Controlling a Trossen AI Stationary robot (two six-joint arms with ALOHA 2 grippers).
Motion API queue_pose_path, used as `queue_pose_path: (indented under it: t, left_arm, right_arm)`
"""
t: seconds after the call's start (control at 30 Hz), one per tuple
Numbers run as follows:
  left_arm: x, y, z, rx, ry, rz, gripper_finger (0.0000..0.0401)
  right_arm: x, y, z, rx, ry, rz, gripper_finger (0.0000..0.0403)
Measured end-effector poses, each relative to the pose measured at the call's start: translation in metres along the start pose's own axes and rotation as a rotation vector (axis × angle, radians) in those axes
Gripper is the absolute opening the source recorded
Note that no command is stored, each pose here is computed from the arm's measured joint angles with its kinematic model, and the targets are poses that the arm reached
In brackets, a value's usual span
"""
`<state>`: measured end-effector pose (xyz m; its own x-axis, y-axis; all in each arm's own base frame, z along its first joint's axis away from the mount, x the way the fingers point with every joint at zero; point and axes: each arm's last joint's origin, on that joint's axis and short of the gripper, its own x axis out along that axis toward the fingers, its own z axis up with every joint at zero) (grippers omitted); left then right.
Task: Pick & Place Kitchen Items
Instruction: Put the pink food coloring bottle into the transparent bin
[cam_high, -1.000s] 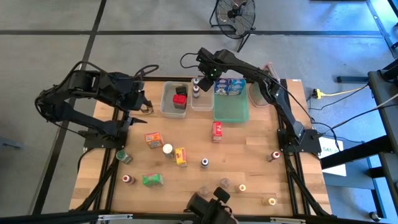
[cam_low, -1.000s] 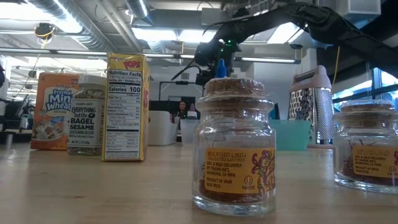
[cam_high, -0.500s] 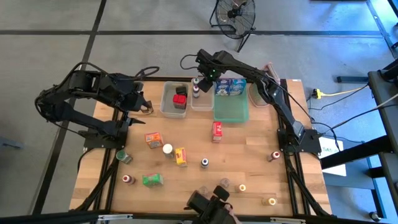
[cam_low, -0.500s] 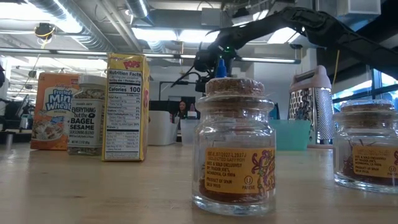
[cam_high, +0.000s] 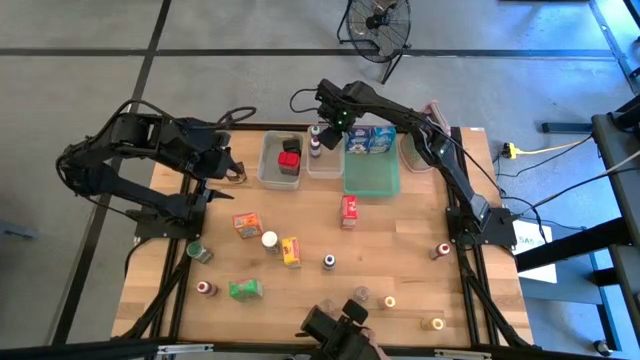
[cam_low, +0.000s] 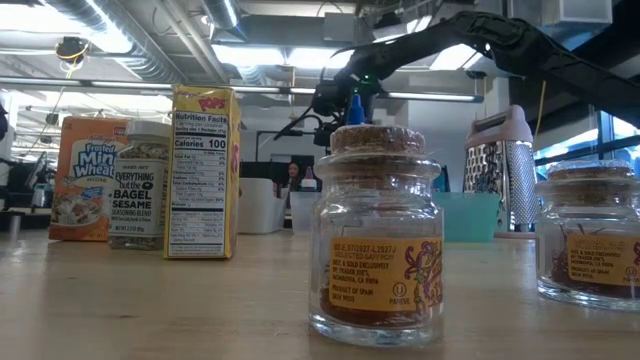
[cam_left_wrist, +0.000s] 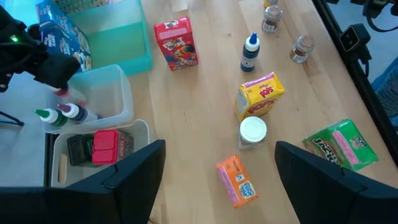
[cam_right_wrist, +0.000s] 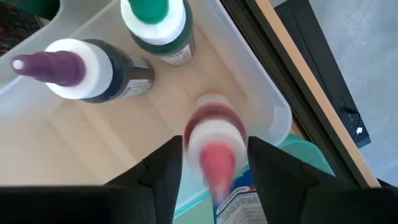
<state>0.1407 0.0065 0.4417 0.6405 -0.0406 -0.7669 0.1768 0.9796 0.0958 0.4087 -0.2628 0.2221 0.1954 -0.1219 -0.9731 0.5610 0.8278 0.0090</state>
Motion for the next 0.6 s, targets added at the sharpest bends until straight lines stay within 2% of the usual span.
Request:
queue_pose_path:
  t: [0.33,0.6]
  left_arm:
    - [0.0000,0.0000,0.0000,0.000,0.000,0.000,0.0299]
    - [0.0000,0.0000,0.0000,-0.002,0.000,-0.001,0.0299]
  right_arm:
    - [-0.0002,-0.0003,0.0005,0.017,-0.007,-0.018,0.0218]
    - [-0.0052,-0.0004,0.0007,0.036,-0.020,-0.033,0.0222]
